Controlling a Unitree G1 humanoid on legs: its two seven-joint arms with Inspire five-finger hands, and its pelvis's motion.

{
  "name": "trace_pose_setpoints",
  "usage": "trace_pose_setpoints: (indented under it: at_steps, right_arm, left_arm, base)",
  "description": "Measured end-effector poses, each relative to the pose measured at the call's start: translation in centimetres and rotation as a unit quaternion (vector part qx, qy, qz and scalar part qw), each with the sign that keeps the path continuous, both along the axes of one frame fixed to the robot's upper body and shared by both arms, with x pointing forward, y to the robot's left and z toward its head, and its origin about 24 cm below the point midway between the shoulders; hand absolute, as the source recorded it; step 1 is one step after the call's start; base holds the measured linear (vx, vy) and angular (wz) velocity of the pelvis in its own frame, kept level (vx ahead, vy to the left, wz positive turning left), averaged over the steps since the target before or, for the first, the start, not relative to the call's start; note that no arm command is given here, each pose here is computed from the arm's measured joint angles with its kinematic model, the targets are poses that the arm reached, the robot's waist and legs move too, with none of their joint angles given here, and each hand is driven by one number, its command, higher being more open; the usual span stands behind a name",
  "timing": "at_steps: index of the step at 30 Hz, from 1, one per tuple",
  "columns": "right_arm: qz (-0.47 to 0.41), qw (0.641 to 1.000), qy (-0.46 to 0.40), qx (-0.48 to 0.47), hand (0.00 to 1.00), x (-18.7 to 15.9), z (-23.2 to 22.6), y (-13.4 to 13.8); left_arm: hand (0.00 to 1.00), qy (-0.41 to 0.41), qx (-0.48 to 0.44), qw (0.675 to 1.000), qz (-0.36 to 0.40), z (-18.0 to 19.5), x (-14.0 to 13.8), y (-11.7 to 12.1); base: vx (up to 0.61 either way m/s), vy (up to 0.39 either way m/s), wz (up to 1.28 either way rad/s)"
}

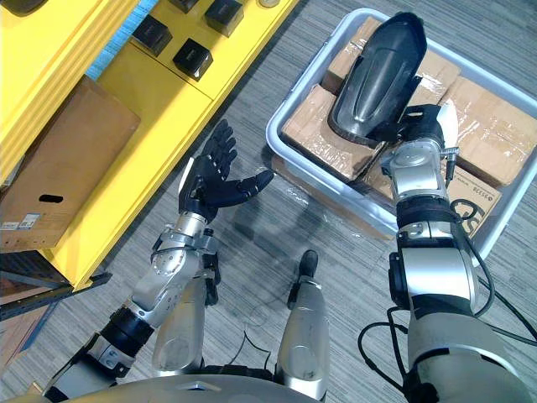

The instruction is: Walk over and take three plastic housings, then place them on the shelf

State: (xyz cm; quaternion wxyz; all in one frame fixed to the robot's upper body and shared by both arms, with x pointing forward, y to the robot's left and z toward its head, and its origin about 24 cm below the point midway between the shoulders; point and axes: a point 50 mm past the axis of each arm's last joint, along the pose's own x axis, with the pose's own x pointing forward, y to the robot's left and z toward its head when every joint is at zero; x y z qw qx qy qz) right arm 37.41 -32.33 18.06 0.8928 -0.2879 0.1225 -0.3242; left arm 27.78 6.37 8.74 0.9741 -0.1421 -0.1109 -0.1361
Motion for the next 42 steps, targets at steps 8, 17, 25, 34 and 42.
trace_pose_setpoints:
  at_steps: [8,17,25,34,42]
  right_arm:
    - [-0.036,0.998,0.042,0.027,0.00,-0.6,-2.0,-1.0]
    - [-0.079,0.995,-0.052,-0.030,0.00,-0.6,-0.3,-1.0]
    - [-0.036,0.971,-0.203,-0.125,0.00,-0.5,4.2,1.8]
    - [0.018,0.953,-0.244,-0.177,0.00,-1.8,0.8,4.9]
    - [0.057,0.965,-0.196,-0.166,0.00,-3.2,-4.9,7.0]
  left_arm:
    - [1.00,0.004,0.000,1.000,-0.005,-0.2,0.0,0.0]
    - [1.00,0.061,-0.023,0.996,-0.062,-1.4,-0.4,-1.0]
    - [1.00,0.153,-0.076,0.973,-0.154,-2.5,-0.8,-2.7]
    - [1.00,0.233,-0.171,0.943,-0.167,-2.5,2.4,-3.7]
    - [1.00,0.160,-0.253,0.937,-0.181,1.2,4.5,-3.9]
  base:
    - [-0.02,0.001,0.05]
    - [0.02,-0.006,-0.03]
    - [0.04,-0.006,-0.11]
    - [0.04,-0.010,-0.20]
    - [0.05,0.009,-0.22]
